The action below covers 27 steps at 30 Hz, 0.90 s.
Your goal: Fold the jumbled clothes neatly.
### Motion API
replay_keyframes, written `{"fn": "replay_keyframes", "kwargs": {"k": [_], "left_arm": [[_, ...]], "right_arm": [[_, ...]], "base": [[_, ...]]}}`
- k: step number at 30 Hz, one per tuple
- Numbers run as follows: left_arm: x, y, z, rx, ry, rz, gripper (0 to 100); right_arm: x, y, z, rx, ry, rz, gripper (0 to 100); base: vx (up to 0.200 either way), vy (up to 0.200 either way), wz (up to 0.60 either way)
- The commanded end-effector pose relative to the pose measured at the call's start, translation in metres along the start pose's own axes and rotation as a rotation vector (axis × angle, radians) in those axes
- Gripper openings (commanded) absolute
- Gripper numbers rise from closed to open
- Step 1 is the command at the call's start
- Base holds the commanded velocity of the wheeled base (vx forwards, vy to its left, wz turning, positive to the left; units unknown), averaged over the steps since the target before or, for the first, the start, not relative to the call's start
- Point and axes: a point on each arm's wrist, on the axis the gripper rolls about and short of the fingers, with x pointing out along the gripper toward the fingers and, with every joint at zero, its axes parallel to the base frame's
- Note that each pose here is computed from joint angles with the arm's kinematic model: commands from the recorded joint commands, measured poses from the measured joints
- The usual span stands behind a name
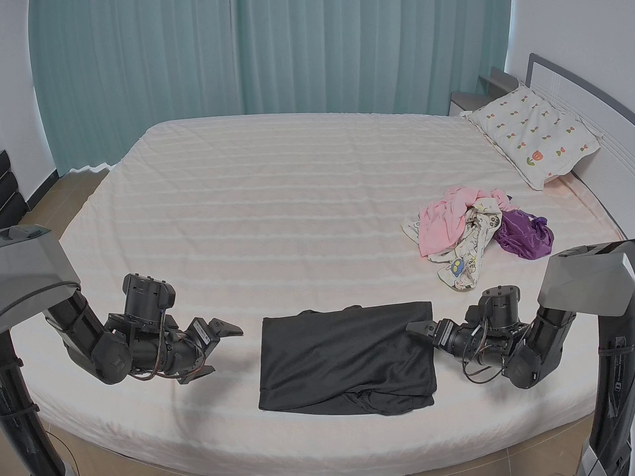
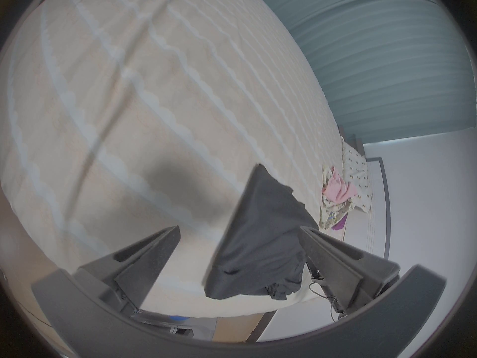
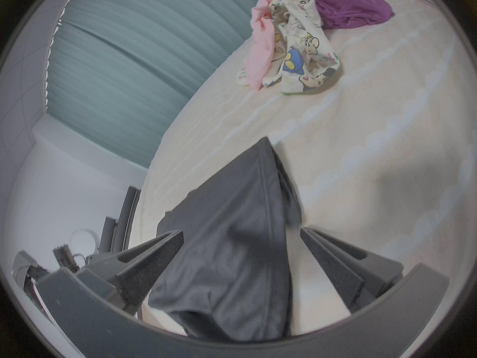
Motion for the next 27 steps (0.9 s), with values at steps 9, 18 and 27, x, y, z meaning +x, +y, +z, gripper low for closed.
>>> {"fn": "replay_keyframes", "kwargs": {"k": [9,18,27], "left_arm": [[0.002,0.005,-0.013,0.012,0.03,0.031,100],[0.007,0.007,-0.032,0.055,0.026,0.097,100],[0.013,0.008,-0.037,0.067,0.018,0.126,100]], "right_arm": [[-0.034,0.013,-0.036,-0.107,0.129,0.061,100],[-0.036,0.023,-0.063,-0.151,0.201,0.118,100],[-0.035,0.023,-0.07,-0.159,0.228,0.113,100]], "base": [[0.0,0.0,0.0],[0.0,0.0,0.0],[0.0,0.0,0.0]]}}
